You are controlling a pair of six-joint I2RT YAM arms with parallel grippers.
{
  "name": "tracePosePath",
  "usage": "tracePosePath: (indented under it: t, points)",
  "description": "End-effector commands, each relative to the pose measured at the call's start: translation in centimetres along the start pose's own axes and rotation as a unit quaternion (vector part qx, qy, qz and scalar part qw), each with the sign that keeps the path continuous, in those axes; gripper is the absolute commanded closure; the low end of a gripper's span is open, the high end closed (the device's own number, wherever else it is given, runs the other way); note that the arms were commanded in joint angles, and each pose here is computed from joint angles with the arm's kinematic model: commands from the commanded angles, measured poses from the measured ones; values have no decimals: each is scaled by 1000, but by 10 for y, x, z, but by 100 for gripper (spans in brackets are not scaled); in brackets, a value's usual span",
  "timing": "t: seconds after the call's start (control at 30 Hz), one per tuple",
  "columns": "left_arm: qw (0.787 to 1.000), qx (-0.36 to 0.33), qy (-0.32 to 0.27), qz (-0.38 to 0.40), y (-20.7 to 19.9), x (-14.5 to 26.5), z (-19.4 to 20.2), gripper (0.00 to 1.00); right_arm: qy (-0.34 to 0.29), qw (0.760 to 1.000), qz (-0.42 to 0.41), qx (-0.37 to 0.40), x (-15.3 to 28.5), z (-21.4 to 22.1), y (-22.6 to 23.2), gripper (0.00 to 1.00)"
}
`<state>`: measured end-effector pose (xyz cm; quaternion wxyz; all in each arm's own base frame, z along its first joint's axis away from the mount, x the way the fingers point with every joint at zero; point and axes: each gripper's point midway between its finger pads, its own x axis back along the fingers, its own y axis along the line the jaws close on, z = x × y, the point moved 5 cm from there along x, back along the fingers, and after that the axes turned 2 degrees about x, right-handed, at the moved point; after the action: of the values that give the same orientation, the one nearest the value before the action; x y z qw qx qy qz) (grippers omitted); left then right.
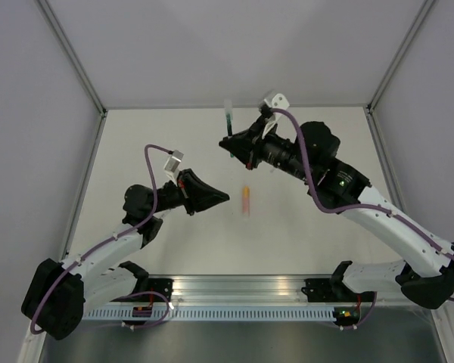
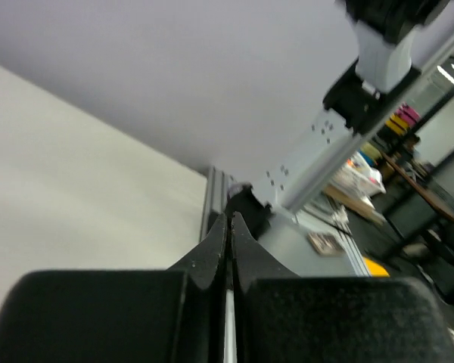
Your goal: Insert the pens into the pen caps
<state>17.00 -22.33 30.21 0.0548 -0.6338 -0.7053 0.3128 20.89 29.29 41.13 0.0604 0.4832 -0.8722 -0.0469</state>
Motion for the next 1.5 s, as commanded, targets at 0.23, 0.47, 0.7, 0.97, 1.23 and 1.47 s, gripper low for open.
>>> tracePosePath:
  t: [0.23,0.47,0.7,0.97,1.23,1.47]
  points:
    - [994,33,84,62,-24,-1,7,70,-151,988,-23,15,25,-59,8,100]
    - [996,-28,50,66,-54,-6,-28,27,-64,998,-29,9,45,0,7,100]
    - [999,-48,20,10,-69,-6,-55,0,-14,997,-70,-35,59,72,14,100]
    - [999,-47,22,-9,-61,-22,-72,2,-7,989,-138,-58,63,87,31,100]
    - [998,-41,28,-26,-40,-31,-71,8,10,983,-165,-76,53,97,36,100]
    - [999,-44,29,-1,-40,-32,-67,21,27,981,-164,-99,38,112,37,100]
